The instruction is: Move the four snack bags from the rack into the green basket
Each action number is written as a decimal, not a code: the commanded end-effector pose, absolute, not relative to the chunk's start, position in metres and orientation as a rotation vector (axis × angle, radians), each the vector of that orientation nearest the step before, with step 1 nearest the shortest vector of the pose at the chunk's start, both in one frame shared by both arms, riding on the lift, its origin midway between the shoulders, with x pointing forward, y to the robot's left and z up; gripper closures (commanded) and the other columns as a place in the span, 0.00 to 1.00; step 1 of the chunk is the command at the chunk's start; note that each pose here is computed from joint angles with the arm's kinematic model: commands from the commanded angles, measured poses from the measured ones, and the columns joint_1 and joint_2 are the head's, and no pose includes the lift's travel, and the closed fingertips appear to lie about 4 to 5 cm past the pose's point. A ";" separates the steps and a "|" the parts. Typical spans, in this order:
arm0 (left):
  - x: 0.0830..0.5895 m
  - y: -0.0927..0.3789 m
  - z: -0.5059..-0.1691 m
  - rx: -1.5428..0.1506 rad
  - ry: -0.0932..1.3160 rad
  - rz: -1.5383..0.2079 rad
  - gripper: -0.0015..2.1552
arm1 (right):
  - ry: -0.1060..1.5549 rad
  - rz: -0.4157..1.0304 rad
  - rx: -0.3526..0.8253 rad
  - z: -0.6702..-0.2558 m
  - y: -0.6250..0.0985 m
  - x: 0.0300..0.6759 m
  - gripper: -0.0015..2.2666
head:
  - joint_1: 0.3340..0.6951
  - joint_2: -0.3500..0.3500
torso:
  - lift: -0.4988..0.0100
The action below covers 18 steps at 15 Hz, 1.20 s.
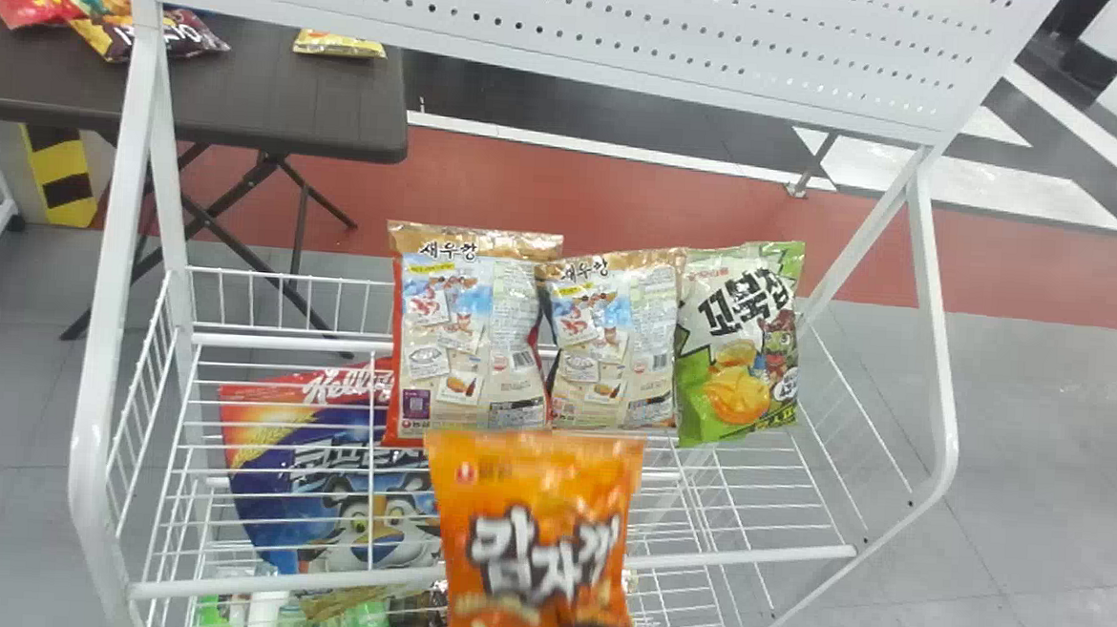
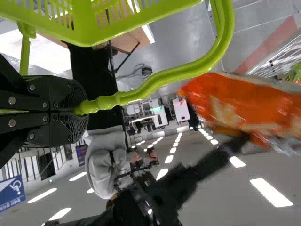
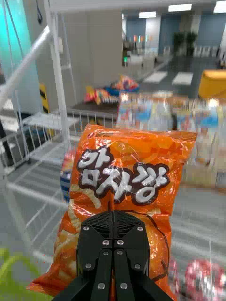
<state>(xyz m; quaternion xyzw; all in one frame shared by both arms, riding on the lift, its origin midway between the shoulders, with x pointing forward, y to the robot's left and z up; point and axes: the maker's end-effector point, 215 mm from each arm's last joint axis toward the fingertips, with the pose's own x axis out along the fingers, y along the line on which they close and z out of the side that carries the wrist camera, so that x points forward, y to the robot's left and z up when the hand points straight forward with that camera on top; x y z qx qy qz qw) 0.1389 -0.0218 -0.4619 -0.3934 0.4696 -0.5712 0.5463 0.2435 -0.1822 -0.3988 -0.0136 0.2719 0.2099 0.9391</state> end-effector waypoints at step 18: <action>0.134 -0.024 -0.454 -0.943 1.099 -1.370 0.90 | 1.103 0.629 0.164 -0.543 -0.118 0.115 0.02 | 1.00 0.00 | 0.98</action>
